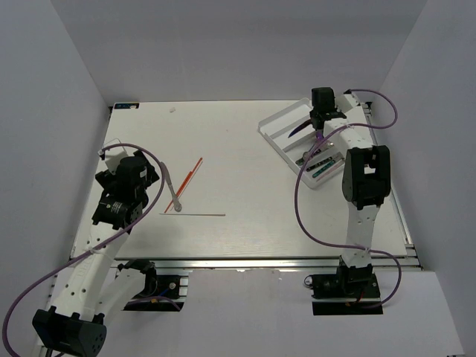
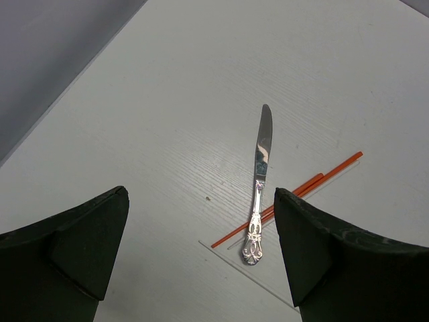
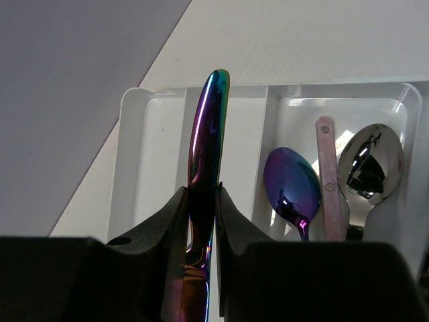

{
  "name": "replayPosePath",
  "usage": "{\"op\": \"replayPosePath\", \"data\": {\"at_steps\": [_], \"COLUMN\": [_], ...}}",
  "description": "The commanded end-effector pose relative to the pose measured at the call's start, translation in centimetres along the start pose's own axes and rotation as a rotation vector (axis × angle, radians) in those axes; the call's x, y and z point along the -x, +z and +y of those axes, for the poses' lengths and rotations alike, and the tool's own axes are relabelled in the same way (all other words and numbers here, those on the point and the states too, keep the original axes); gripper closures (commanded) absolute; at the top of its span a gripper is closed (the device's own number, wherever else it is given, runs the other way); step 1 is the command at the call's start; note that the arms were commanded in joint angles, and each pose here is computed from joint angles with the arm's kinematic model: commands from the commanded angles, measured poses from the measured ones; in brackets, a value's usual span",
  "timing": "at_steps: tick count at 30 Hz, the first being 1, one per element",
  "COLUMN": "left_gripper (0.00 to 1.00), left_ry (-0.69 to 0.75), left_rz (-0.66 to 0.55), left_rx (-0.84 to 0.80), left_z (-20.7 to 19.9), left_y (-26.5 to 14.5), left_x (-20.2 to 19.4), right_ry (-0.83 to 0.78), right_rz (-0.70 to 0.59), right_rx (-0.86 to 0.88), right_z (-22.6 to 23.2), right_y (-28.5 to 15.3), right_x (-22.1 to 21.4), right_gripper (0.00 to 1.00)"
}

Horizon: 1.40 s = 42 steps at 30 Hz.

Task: Sort the eating utensils into containers

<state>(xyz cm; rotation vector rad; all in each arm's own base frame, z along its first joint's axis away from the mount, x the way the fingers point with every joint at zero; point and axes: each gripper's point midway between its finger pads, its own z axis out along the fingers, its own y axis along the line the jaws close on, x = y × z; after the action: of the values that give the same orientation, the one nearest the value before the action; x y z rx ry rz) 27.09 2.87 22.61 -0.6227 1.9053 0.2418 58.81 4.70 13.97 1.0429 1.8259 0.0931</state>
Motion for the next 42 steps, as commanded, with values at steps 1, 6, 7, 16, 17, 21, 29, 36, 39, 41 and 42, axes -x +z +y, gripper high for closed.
{"op": "replayPosePath", "data": {"at_steps": [1, 6, 7, 16, 17, 21, 29, 36, 39, 41, 42], "left_gripper": [0.02, 0.02, 0.02, 0.02, 0.02, 0.02, 0.02, 0.02, 0.02, 0.02, 0.02], "left_ry": [0.010, 0.017, 0.021, 0.026, 0.026, 0.024, -0.031, -0.083, -0.105, -0.119, -0.124], "left_rz": [0.006, 0.011, 0.017, 0.030, 0.030, 0.028, -0.012, -0.042, -0.019, 0.054, 0.091], "left_rx": [-0.004, 0.000, 0.003, 0.003, 0.002, 0.004, 0.068, 0.147, 0.114, 0.066, 0.042], "left_z": [-0.1, -0.2, -0.2, -0.3, -0.3, -0.2, 1.3, 3.1, 2.3, 0.6, -0.2], "left_y": [0.3, 0.5, 0.6, 0.9, 0.9, 0.9, 0.7, 0.7, 0.9, 1.7, 2.1], "left_x": [-0.2, -0.4, -0.5, -0.7, -0.8, -0.7, 0.3, 1.0, 0.8, -0.7, -1.5], "right_ry": [0.106, 0.101, 0.106, 0.111, 0.106, 0.077, -0.498, -0.837, -0.858, -0.855, -0.845], "right_rz": [-0.135, -0.114, -0.115, -0.085, -0.075, -0.067, 0.172, 0.381, 0.402, 0.414, 0.417], "right_rx": [0.012, 0.012, 0.019, 0.076, 0.107, 0.203, 0.738, 0.759, 0.755, 0.715, 0.708], "right_z": [2.6, 2.6, 2.8, 4.1, 4.8, 7.7, 17.4, 13.2, 12.1, 10.5, 9.9], "right_y": [0.5, 2.6, 2.8, 2.4, 2.2, 0.4, -12.5, -26.8, -30.1, -30.5, -30.7], "right_x": [2.1, 0.2, 0.2, 0.1, 0.2, 1.8, -8.3, -26.2, -28.6, -28.1, -27.6], "right_gripper": [1.00, 1.00, 1.00, 0.42, 0.35, 0.20, 0.18, 0.17, 0.17, 0.18, 0.18]}}
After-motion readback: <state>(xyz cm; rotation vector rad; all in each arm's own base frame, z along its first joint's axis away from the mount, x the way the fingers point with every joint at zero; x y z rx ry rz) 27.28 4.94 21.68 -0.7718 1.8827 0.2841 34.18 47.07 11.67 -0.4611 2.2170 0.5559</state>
